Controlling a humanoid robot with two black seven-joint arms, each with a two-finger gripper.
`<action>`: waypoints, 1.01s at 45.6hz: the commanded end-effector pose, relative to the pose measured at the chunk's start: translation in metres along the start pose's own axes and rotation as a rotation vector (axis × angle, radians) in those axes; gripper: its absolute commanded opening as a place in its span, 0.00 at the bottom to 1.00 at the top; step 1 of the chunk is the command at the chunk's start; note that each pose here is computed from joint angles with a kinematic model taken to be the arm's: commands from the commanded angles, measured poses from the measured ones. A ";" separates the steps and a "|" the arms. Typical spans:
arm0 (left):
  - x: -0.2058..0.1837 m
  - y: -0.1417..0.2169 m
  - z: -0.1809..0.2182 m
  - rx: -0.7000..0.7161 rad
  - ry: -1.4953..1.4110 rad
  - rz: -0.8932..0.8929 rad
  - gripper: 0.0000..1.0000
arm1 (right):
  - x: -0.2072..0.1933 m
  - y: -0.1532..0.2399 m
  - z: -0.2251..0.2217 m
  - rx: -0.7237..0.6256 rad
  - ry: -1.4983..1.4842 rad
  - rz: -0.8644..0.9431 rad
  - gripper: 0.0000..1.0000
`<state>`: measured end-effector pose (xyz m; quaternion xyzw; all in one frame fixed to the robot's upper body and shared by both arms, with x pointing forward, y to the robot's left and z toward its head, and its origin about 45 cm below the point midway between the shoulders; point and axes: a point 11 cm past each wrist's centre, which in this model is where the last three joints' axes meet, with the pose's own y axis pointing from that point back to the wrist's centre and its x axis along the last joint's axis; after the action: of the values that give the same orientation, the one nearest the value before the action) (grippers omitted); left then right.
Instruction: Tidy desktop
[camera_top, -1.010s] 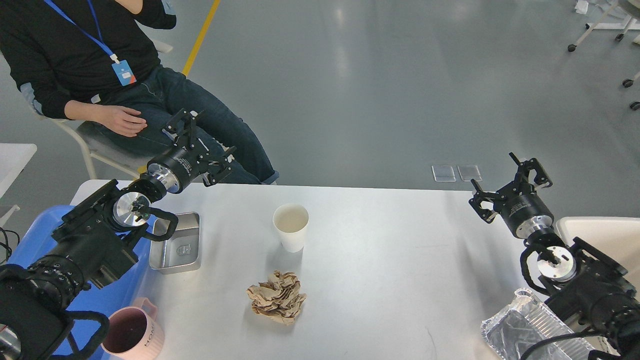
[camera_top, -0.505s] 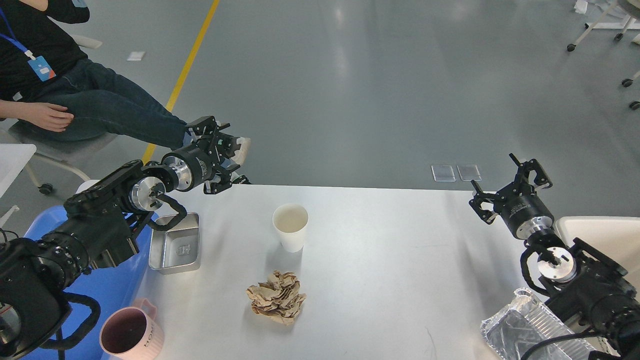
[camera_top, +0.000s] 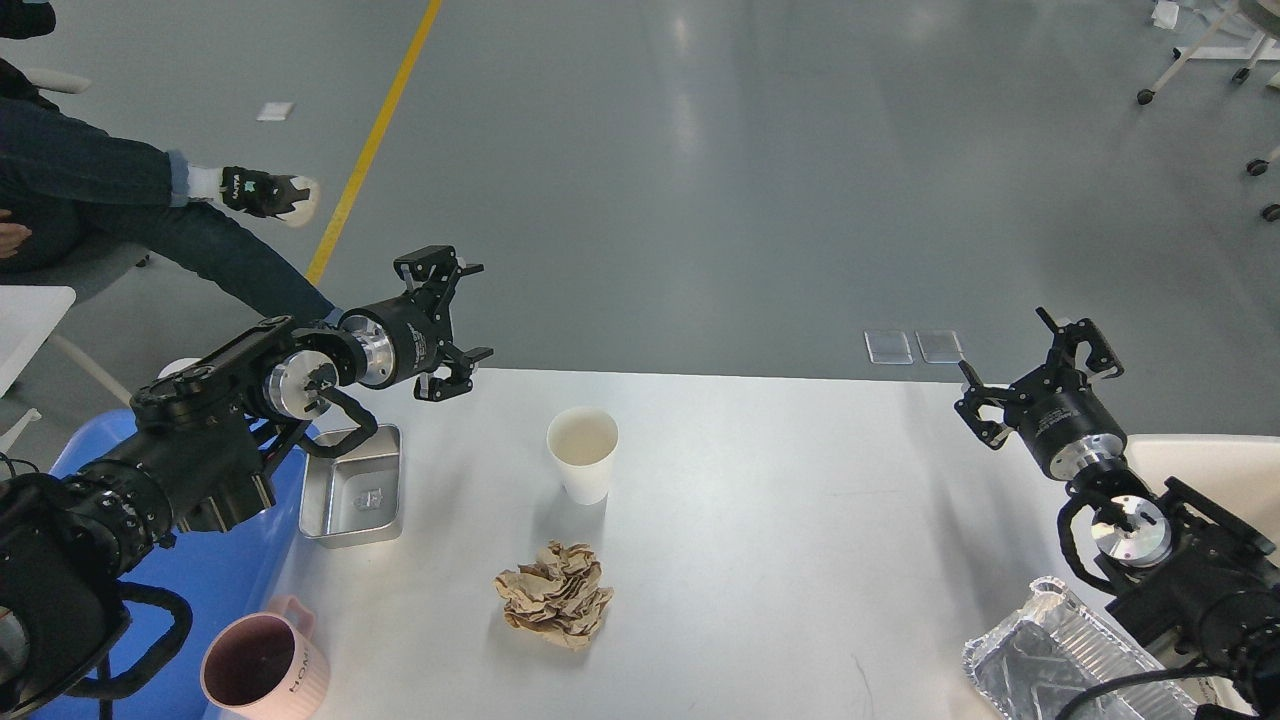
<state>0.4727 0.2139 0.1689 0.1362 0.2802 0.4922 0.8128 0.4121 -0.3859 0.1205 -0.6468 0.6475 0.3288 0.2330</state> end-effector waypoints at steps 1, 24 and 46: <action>-0.013 0.008 -0.007 0.073 -0.223 -0.046 0.99 | 0.002 0.001 -0.005 0.004 0.007 0.003 1.00; 0.034 0.137 -0.049 0.310 -0.601 -0.063 0.99 | 0.006 0.003 -0.014 0.013 0.021 0.006 1.00; 0.086 0.343 -0.003 0.482 -0.769 -0.015 0.99 | 0.001 0.000 -0.015 0.012 0.026 -0.007 1.00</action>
<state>0.2752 0.4234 0.2784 0.4770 0.0608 0.3225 0.8153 0.4138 -0.3974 0.1296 -0.6513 0.6500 0.3164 0.2305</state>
